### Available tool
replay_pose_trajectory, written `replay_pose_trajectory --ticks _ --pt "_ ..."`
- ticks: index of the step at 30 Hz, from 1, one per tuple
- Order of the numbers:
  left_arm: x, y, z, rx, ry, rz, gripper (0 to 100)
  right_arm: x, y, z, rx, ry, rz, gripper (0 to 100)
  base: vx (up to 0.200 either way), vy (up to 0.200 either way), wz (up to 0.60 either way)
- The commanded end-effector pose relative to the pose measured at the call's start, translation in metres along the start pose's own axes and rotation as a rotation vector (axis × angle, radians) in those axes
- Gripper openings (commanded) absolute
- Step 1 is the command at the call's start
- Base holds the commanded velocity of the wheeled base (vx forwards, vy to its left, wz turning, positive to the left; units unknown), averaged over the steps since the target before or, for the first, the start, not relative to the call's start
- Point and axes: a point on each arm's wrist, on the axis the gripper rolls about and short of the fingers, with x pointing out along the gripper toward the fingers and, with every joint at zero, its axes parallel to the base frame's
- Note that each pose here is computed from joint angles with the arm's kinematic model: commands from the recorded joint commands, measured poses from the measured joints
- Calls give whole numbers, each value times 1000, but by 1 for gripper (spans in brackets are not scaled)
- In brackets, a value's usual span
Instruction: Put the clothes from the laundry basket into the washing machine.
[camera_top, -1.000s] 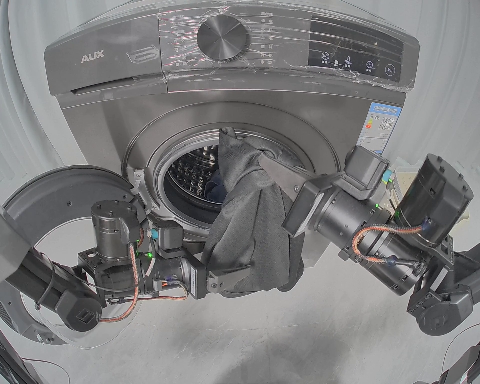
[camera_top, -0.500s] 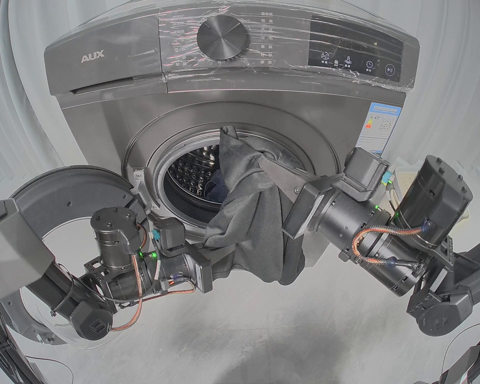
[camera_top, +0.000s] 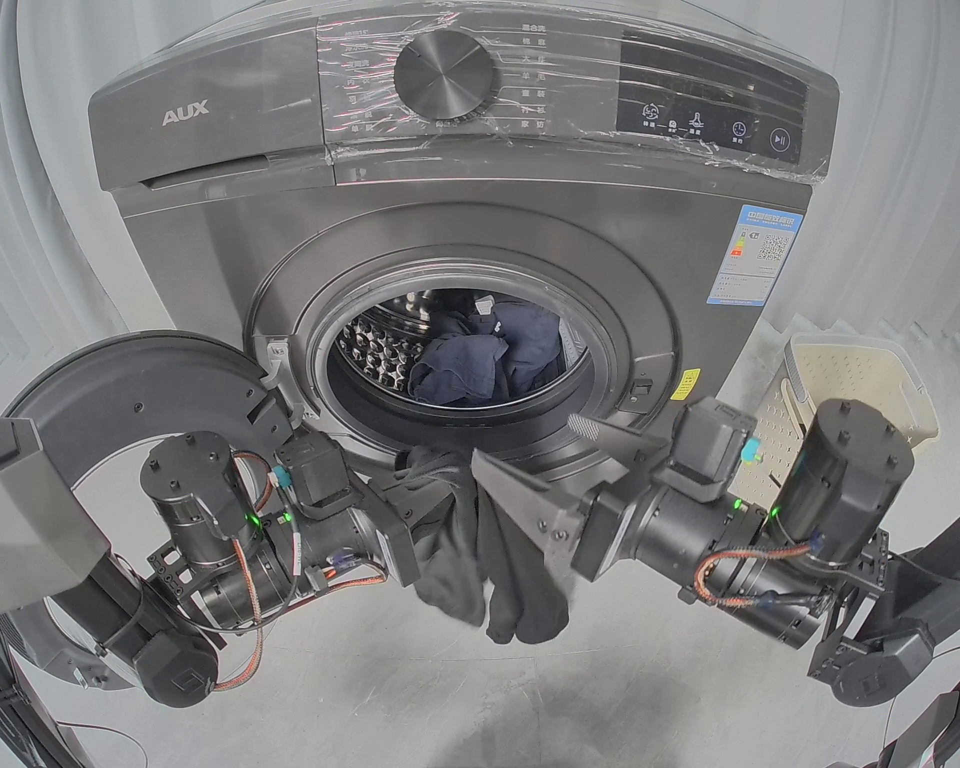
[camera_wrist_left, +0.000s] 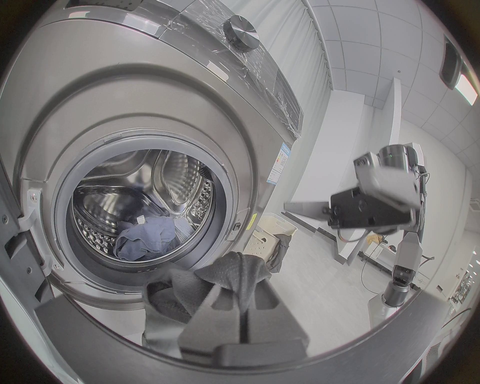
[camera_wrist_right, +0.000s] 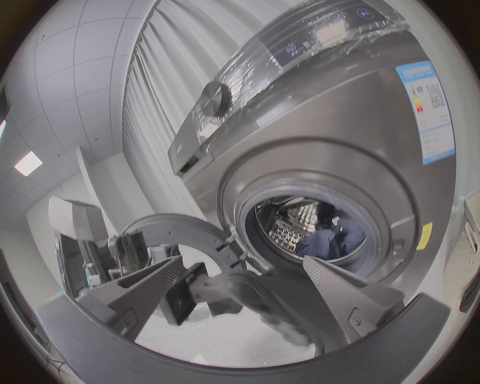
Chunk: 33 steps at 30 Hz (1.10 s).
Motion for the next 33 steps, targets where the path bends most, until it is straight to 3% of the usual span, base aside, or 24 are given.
replay_pose_trajectory --ticks 1,13,33 --pt "0 -2 8 5 -35 -8 0 -5 1 -11 -5 43 3 100 0 0 0" --pt "19 3 29 2 -148 111 0 -19 -16 -28 -54 134 -52 100 0 0 0" --pt "32 6 51 -2 -233 190 0 -11 -16 -48 -70 195 -46 100 0 0 0"
